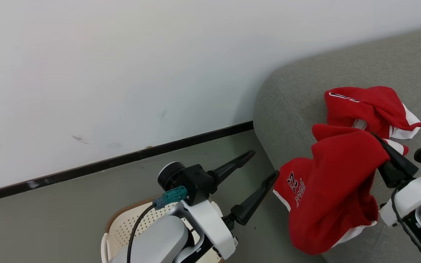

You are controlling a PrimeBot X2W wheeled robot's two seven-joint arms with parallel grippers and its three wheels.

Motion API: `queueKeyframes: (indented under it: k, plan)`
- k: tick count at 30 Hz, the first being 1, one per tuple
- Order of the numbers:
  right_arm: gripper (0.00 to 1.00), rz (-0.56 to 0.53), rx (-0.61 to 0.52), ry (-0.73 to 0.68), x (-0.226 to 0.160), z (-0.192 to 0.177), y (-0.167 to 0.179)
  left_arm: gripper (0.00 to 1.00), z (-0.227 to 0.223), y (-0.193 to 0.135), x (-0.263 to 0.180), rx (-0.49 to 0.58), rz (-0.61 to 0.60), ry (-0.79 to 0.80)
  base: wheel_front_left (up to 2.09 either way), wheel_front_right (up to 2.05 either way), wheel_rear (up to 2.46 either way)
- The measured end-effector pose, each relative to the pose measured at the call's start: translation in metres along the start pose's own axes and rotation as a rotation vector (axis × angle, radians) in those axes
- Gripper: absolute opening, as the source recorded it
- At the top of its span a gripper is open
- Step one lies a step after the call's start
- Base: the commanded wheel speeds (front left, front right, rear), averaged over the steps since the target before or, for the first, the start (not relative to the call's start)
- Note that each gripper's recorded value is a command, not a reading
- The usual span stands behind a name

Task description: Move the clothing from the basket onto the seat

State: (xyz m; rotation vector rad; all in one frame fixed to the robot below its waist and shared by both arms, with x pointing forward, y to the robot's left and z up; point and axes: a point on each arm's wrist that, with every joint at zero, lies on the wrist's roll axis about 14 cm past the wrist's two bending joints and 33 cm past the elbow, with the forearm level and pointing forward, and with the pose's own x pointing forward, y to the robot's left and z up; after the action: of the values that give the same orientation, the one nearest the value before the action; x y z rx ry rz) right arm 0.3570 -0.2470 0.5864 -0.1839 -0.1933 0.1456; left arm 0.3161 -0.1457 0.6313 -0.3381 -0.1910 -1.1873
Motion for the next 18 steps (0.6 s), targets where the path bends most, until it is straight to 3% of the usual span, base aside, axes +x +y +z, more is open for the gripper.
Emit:
queueKeyframes:
  k: [9,18]
  plan:
    - [0.00,-0.097,0.021,0.047,-0.034,-0.010,-0.018,1.00,-0.014,-0.011,0.011,-0.027,-0.055,0.023,0.00,0.00,0.00]
    - [0.00,-0.175,0.058,0.053,-0.029,0.002,-0.045,1.00,-0.027,0.019,0.007,-0.005,-0.005,0.053,0.00,0.00,0.00]
